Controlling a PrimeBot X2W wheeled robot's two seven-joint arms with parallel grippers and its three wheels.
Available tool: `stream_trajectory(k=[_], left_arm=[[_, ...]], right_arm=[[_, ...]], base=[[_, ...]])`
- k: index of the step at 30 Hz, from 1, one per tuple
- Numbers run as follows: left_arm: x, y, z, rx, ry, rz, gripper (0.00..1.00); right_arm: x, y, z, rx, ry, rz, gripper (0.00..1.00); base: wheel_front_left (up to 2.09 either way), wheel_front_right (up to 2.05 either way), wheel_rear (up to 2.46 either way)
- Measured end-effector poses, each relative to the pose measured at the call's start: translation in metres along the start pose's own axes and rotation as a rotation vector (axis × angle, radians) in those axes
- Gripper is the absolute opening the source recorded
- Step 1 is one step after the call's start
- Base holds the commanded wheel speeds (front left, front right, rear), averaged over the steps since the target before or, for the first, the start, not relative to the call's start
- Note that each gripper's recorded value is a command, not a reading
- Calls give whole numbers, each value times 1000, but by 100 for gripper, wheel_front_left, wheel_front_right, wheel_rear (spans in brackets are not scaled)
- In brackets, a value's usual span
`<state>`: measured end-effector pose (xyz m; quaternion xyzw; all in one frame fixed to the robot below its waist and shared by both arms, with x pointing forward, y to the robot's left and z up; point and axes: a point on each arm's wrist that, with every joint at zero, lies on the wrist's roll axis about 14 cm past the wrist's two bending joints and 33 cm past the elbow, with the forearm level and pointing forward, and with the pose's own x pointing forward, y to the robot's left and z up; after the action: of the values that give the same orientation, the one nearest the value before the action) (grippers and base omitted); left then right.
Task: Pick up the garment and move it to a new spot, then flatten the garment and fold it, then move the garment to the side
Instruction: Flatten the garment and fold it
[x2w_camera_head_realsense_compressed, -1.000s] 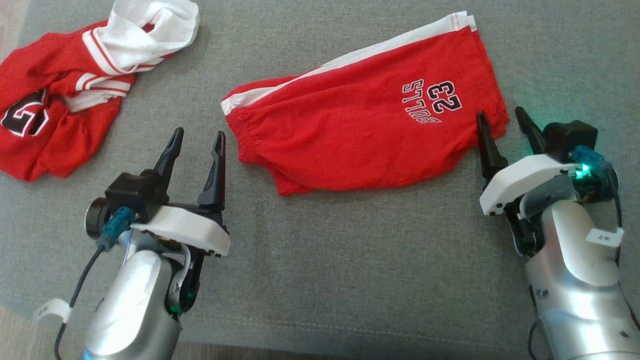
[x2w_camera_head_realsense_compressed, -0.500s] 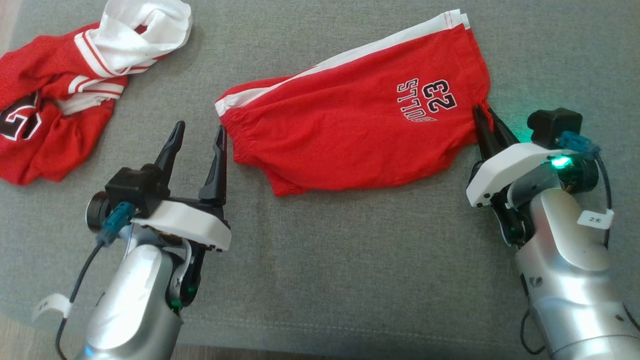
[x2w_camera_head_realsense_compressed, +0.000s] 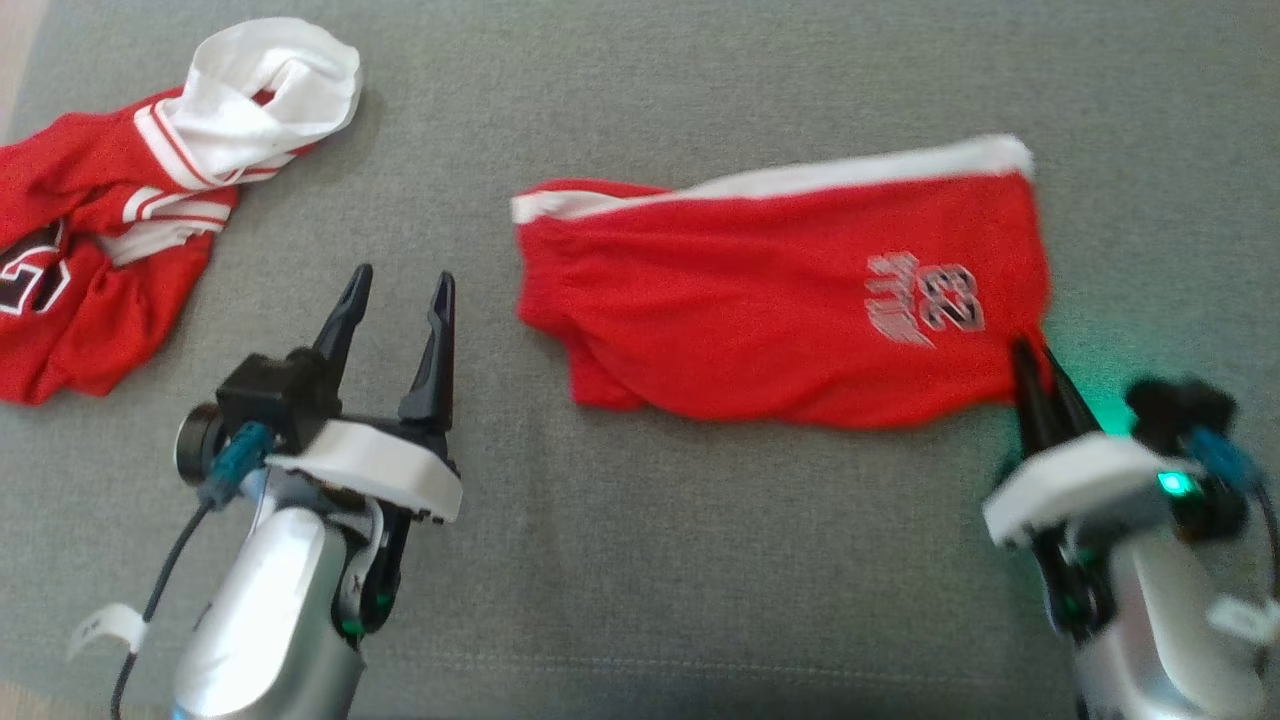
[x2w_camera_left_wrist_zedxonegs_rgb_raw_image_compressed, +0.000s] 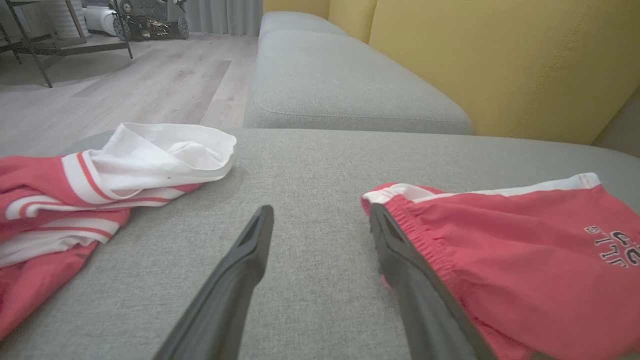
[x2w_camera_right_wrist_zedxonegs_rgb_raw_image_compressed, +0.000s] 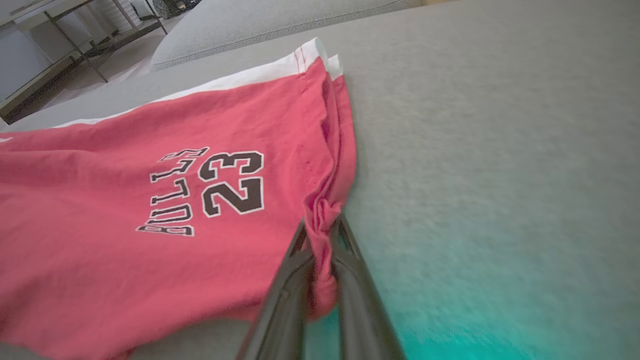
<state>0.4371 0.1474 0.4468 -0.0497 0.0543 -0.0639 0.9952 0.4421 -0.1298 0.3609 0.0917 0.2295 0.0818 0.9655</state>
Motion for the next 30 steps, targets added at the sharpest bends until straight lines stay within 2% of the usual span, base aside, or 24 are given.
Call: stream_trajectory(k=[5,8,12,17,22,26,30], left_arm=[[-6,-7,-3,-1,8,-13,100],[-8,-9,0,1,2,-19,100],[-9,-14,0,0,5,-31,100],[-10,-17,5,2,-6,-39,100],[-14,-16,6,-3,-4,-31,100],[-17,-12,9,2,-11,-21,100],[-21,-8,11,-3,-14,-5,100]], right_arm=[[-36,-31,-13,34,4,-101,0],[-52,-38,-19,74,13,-126,0],[-62,-42,-19,85,12,-140,0],[-61,-35,-2,73,-34,-117,0],[-44,8,40,-12,-112,10,0],[-30,68,87,-89,-213,182,0],[-30,132,96,-115,-227,371,0]], base=[[0,0,0],[0,0,0],[0,0,0],[0,0,0],[0,0,0],[0,0,0],[0,0,0]])
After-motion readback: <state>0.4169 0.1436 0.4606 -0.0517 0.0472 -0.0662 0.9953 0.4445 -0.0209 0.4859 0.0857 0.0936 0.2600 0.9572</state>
